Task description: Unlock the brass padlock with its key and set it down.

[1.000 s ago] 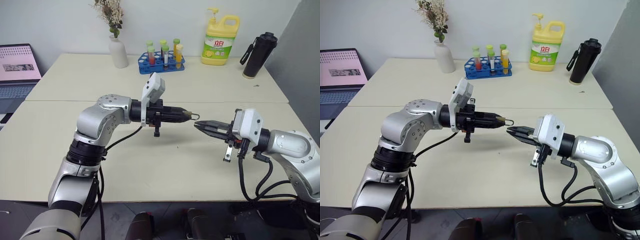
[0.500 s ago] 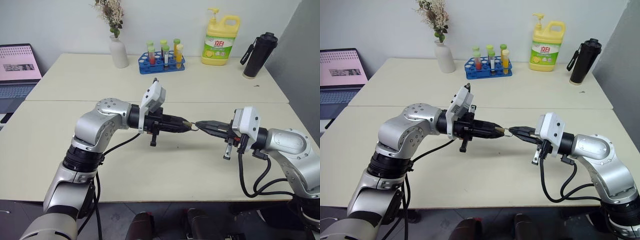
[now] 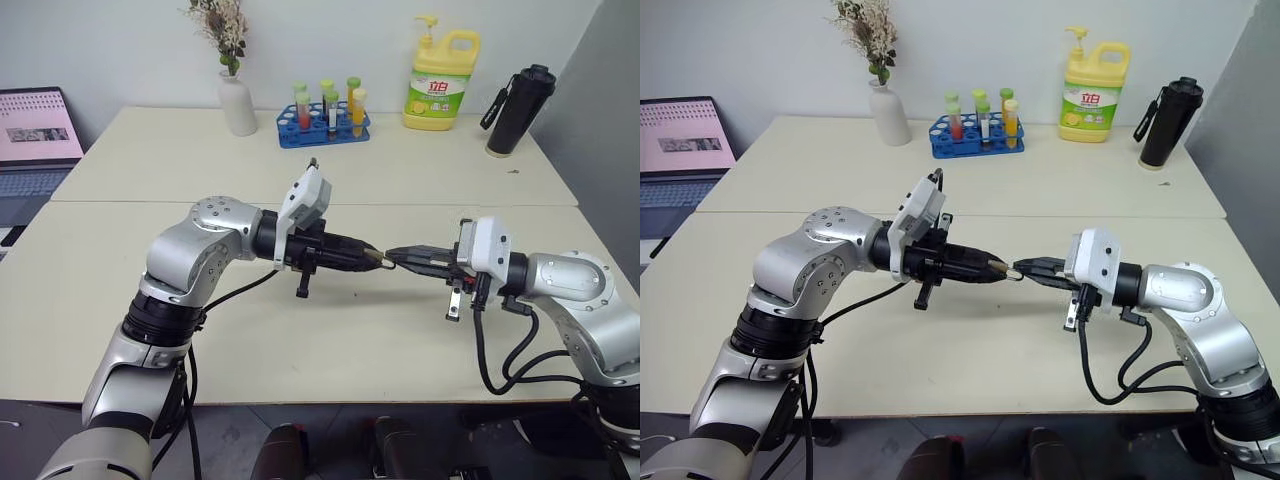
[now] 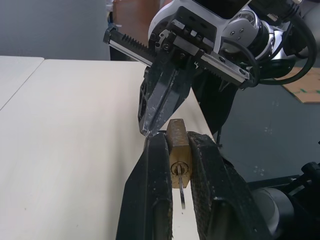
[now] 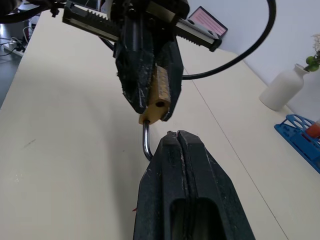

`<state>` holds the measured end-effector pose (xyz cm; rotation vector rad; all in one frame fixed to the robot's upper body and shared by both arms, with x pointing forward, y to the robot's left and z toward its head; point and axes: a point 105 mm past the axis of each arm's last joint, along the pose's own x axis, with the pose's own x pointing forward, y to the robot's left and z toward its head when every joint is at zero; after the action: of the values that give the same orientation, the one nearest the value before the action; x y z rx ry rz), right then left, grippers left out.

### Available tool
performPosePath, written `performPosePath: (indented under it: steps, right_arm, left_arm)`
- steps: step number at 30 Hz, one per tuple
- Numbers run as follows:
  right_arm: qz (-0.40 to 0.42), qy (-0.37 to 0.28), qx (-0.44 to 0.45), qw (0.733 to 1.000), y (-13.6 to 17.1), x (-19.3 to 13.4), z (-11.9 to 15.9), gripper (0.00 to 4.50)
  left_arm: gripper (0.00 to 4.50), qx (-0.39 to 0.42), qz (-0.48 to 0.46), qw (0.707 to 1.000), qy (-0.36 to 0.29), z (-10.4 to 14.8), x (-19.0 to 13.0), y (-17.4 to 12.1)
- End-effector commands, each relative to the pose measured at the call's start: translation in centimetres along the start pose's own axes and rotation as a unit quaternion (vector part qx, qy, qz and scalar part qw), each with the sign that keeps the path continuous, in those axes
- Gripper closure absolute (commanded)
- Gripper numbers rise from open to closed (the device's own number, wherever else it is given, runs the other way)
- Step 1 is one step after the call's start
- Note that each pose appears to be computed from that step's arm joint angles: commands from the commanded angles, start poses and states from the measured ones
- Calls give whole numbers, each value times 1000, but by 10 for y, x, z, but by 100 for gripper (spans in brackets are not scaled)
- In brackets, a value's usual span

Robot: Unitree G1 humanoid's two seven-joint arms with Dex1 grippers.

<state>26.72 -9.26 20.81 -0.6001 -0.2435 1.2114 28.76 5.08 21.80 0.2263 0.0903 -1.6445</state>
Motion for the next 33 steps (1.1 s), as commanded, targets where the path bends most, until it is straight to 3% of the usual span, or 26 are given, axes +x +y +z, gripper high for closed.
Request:
performPosePath:
  steps: [1, 18, 22, 25, 33]
  right_arm:
    - [12, -9, -31, 999, 0, 1, 8, 450]
    - [10, 13, -26, 1000, -2, 0, -2, 450]
    - [-5, 59, -4, 998, 0, -14, -21, 450]
    - [-7, 60, 25, 998, 11, -20, -24, 391]
    - [-7, 70, 70, 995, 32, -12, -29, 104]
  left_arm:
    - [433, 15, -2, 1000, -20, 13, 0, -2]
    - [433, -3, 4, 1000, -25, 13, -2, -2]
    - [433, -58, 61, 996, -28, -6, -5, 9]
    - [433, -100, 110, 989, -23, -29, -4, 14]
    - [433, -214, 147, 965, -31, -71, 10, 11]
